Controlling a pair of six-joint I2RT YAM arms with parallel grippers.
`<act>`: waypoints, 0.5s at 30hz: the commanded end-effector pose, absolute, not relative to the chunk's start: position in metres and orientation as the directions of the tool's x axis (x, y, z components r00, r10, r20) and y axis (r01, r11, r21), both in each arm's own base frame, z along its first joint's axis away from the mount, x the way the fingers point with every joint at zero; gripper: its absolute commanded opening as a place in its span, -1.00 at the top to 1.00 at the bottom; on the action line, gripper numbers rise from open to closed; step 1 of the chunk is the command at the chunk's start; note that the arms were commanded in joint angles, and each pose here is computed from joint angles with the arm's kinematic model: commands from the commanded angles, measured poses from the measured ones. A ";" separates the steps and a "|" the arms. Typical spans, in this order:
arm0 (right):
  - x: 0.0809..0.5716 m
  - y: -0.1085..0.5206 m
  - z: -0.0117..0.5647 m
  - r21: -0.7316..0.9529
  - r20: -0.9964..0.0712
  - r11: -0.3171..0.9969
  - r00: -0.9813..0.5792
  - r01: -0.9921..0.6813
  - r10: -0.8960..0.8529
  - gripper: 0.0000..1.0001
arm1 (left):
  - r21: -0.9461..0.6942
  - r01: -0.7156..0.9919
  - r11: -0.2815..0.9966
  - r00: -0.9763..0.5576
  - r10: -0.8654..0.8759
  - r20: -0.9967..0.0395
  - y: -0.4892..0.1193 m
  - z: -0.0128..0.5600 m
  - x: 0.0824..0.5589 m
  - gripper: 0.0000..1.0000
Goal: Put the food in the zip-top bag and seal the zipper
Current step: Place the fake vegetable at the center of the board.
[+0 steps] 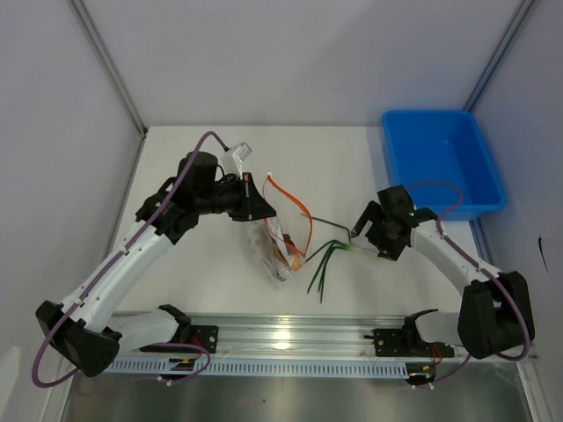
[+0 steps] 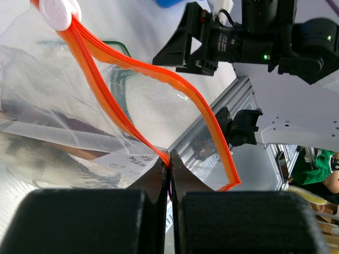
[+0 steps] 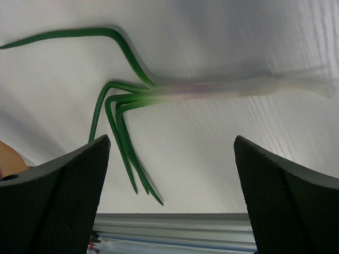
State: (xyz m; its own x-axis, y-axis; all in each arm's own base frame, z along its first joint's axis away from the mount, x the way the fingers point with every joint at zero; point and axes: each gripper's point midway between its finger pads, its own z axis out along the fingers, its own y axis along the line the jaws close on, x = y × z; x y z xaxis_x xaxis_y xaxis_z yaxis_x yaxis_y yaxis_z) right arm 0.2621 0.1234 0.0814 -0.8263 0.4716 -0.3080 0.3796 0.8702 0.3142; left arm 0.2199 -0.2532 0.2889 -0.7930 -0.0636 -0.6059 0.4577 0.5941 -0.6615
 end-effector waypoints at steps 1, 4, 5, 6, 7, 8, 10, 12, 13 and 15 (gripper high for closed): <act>0.276 0.122 0.106 0.504 -0.289 0.696 -0.660 0.511 0.693 -0.99 | -0.649 0.511 0.564 -0.753 -0.070 -0.655 -0.255 0.305 0.219 0.99; 0.277 0.113 0.106 0.520 -0.278 0.642 -0.599 0.564 0.751 -0.99 | -0.648 0.512 0.563 -0.753 -0.068 -0.654 -0.255 0.303 0.219 0.99; 0.276 0.111 0.104 0.520 -0.248 0.603 -0.569 0.605 0.784 -0.99 | -0.649 0.513 0.561 -0.754 -0.067 -0.654 -0.255 0.303 0.219 0.99; 0.274 0.110 0.101 0.511 -0.229 0.580 -0.549 0.635 0.804 -0.99 | -0.650 0.512 0.561 -0.754 -0.068 -0.653 -0.255 0.303 0.218 0.99; 0.274 0.103 0.097 0.489 -0.238 0.561 -0.517 0.667 0.822 -0.99 | -0.649 0.513 0.561 -0.754 -0.067 -0.654 -0.255 0.303 0.219 0.99; 0.271 0.102 0.091 0.469 -0.213 0.534 -0.497 0.704 0.841 -0.99 | -0.651 0.511 0.562 -0.755 -0.067 -0.652 -0.255 0.302 0.218 0.99; 0.265 0.096 0.081 0.436 -0.204 0.501 -0.461 0.747 0.864 -0.95 | -0.650 0.514 0.560 -0.753 -0.069 -0.655 -0.255 0.304 0.218 0.99; 0.258 0.088 0.075 0.411 -0.195 0.437 -0.391 0.800 0.900 -0.58 | -0.651 0.514 0.559 -0.753 -0.070 -0.655 -0.254 0.303 0.217 0.99; 0.256 0.086 0.069 0.416 -0.194 0.417 -0.369 0.808 0.909 -0.51 | -0.650 0.514 0.560 -0.753 -0.069 -0.655 -0.254 0.303 0.218 0.99; 0.259 0.084 0.071 0.463 -0.200 0.378 -0.321 0.802 0.926 -0.40 | -0.650 0.512 0.562 -0.756 -0.064 -0.652 -0.255 0.300 0.218 0.99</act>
